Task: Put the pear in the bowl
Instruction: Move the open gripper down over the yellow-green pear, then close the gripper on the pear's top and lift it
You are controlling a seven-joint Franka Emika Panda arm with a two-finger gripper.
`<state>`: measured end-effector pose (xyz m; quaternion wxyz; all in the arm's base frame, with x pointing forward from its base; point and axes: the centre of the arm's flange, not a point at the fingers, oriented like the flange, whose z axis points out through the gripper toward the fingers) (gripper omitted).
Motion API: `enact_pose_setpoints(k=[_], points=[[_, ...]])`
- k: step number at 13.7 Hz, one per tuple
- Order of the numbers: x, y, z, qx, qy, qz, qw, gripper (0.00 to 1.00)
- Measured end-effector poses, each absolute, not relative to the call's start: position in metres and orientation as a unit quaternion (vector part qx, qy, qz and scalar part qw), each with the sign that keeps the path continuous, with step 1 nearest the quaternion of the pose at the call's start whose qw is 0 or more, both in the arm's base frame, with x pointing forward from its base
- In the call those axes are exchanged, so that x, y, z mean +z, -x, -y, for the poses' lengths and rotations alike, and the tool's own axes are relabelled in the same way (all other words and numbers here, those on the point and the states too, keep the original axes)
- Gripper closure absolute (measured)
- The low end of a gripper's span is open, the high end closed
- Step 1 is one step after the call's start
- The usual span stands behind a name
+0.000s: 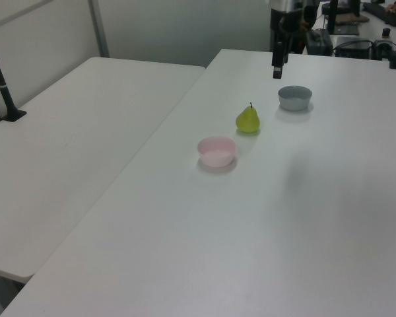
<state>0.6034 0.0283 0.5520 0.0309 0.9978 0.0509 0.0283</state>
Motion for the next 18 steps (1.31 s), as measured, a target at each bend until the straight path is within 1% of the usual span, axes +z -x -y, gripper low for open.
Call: enact_pose_setpoints(k=[2, 4, 8, 13, 17, 18], points=[[0.535, -0.623, 0.010, 0.026, -0.998, -0.041, 0.034, 0.00], [0.513, -0.644, 0.034, 0.050, -0.998, -0.032, 0.036, 0.00], [0.453, -0.674, 0.055, 0.063, -0.997, -0.020, 0.039, 0.00], [0.387, -0.694, 0.053, 0.059, -0.997, -0.026, 0.039, 0.00], [0.360, -0.700, 0.050, 0.058, -0.997, -0.035, 0.047, 0.00], [0.357, -0.702, 0.049, 0.063, -0.996, -0.036, 0.048, 0.03]])
